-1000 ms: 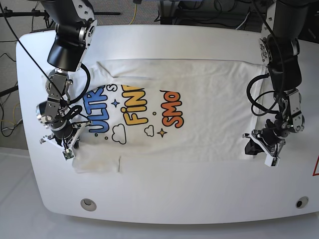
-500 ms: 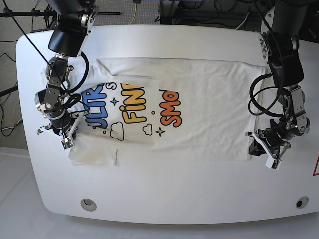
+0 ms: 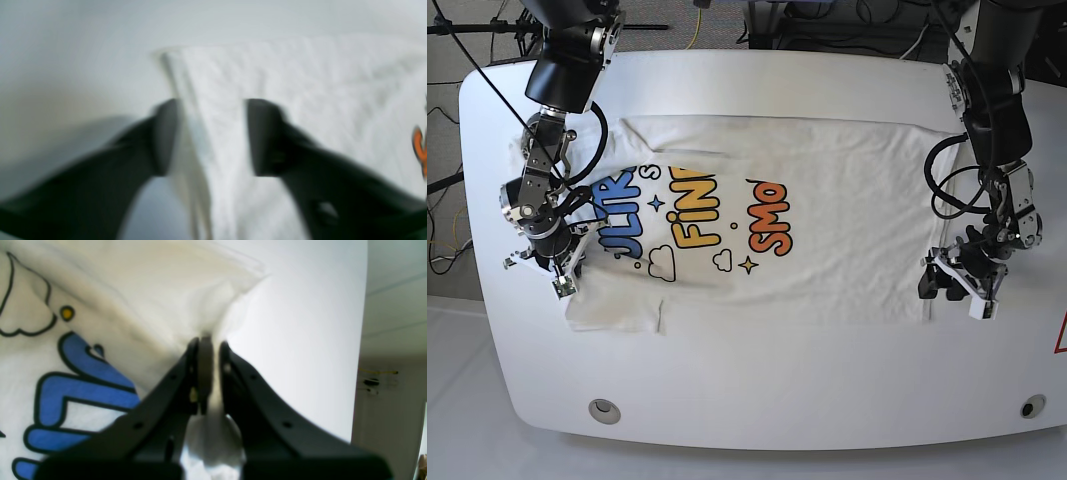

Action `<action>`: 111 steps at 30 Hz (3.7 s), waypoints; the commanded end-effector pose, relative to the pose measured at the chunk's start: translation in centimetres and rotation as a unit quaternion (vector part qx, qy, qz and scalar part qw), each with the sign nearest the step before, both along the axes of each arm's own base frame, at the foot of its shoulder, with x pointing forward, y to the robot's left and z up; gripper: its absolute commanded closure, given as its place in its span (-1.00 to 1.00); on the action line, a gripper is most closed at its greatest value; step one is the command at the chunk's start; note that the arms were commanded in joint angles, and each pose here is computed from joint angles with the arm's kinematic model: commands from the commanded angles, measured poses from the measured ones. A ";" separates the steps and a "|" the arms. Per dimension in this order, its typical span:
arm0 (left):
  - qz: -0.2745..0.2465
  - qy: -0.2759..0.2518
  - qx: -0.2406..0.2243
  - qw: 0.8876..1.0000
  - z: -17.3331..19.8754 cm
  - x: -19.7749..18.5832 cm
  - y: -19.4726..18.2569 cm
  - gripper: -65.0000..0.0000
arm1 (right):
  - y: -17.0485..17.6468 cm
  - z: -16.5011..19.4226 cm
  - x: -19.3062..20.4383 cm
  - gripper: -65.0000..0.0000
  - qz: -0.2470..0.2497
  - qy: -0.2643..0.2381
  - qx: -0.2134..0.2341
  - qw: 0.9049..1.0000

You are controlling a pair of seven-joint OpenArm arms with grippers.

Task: Fold the T-shirt properly
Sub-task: 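Hold the side edges and drag the left gripper inward across the shirt, then lift both held edges and fold them over toward the collar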

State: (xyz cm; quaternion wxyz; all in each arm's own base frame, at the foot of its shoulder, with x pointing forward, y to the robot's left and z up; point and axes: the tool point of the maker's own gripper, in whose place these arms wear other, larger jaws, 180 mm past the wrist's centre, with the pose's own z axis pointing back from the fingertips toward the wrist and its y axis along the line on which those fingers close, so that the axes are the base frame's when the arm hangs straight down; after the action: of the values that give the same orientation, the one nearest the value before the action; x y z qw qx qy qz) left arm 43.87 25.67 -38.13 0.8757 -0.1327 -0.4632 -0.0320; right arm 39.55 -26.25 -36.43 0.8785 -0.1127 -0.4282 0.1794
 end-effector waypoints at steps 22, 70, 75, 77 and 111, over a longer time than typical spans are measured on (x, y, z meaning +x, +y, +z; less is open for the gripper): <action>0.053 -0.095 -0.034 0.994 3.8 6.2 -0.3 -0.54 | -0.4 2.3 1.4 1.00 0.000 -0.035 -0.004 0.999; 0.040 0.083 0.045 0.995 -6.5 2.7 -8.9 -0.54 | -0.3 2.4 1.5 1.00 0.001 -0.038 -0.002 0.999; 0.023 0.086 0.042 0.995 -6.7 2.5 -10.8 -0.54 | -0.3 2.4 1.5 1.00 0.001 -0.038 -0.001 0.999; 0.016 0.094 0.045 0.994 -7.5 1.8 -11.2 -0.54 | -0.3 2.4 1.5 1.00 0.001 -0.038 -0.001 0.999; -0.069 0.011 0.060 0.996 -2.8 1.9 -10.8 0.96 | 0.5 2.9 2.0 1.00 0.003 -0.046 0.005 0.999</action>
State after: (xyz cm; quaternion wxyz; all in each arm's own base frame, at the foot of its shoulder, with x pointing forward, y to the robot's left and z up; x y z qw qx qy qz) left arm 44.73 13.88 -42.29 0.8849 -0.1358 -0.4312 -0.1121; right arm 40.02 -25.46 -36.23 0.8772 -0.1055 -0.4339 0.1763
